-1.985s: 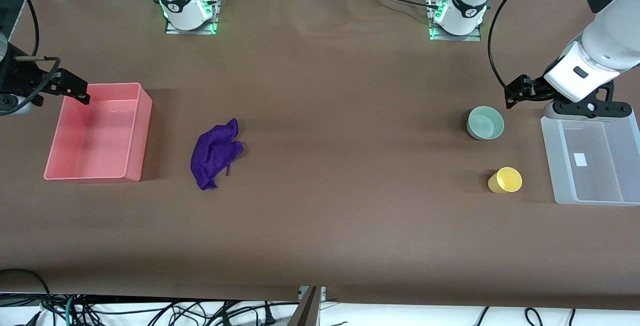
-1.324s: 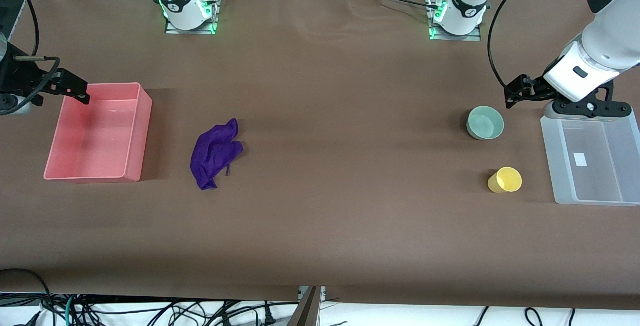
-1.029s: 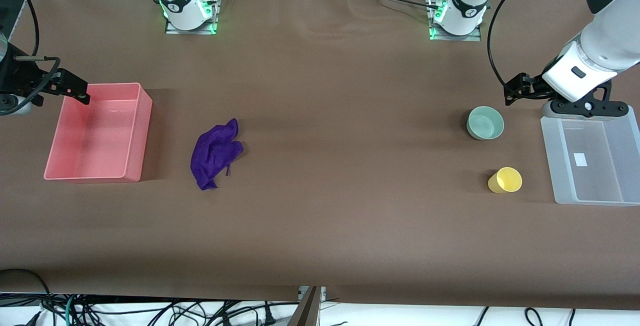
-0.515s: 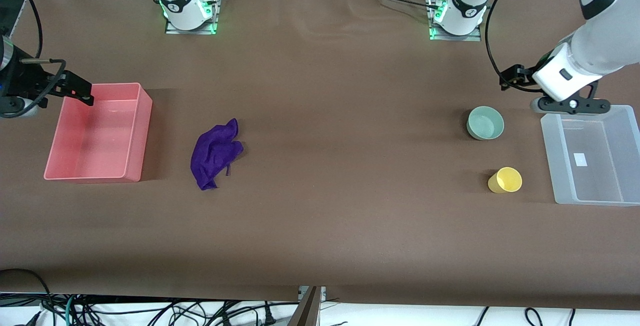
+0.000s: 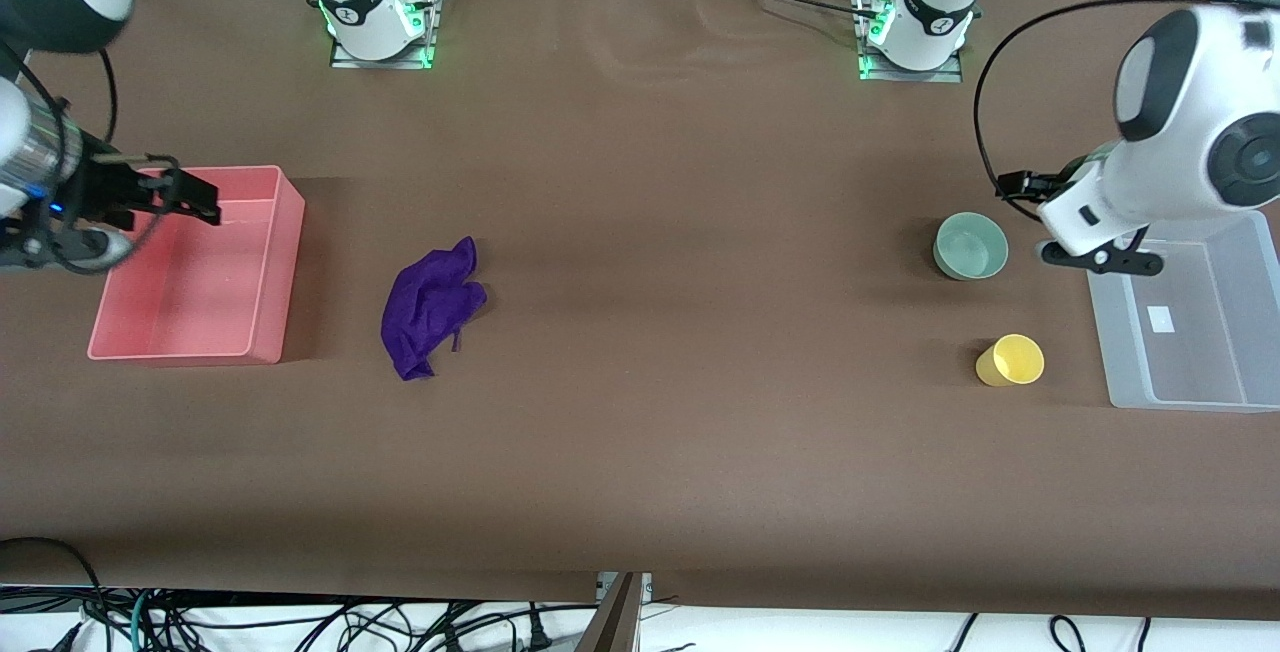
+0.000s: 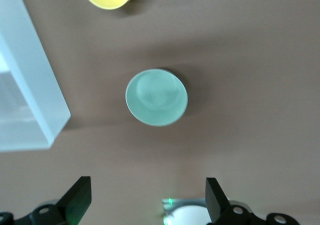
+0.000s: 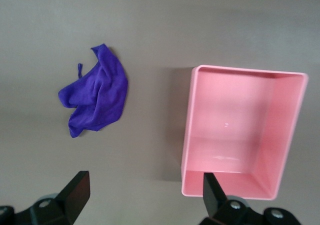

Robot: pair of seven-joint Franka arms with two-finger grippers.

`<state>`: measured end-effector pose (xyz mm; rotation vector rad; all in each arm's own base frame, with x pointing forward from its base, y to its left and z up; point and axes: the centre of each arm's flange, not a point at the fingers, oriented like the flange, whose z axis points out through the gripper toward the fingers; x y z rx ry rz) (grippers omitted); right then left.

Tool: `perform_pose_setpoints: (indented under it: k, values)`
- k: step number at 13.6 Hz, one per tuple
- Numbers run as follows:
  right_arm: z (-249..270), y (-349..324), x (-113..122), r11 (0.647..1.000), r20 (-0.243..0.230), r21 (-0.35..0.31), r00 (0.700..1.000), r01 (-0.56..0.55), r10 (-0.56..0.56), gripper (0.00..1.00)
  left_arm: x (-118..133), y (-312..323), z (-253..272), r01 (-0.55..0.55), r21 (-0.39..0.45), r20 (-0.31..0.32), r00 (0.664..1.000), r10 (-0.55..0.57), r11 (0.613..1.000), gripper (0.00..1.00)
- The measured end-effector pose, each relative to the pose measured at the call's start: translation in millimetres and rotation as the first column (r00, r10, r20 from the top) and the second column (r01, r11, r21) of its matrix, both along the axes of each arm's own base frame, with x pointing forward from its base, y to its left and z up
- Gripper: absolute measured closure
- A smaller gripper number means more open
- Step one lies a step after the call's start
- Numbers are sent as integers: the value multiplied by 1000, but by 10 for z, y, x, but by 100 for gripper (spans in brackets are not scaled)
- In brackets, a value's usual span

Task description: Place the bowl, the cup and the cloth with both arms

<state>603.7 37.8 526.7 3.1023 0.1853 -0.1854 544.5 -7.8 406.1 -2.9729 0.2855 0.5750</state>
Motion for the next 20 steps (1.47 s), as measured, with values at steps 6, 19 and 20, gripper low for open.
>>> perform_pose_setpoints:
  k: [6,19,20]
  values:
    - [-1532,882,19,990,51,54,991,-127,124,0,-367,622,-1233,114,-78,173,980,-100,990,0]
    - [-3208,1339,-394,994,125,95,991,-55,43,0,-587,999,-2166,117,-125,202,975,-90,985,95]
    - [-3338,1378,-425,993,137,101,989,-60,46,0,-569,999,-2087,117,-123,200,976,-91,985,95]
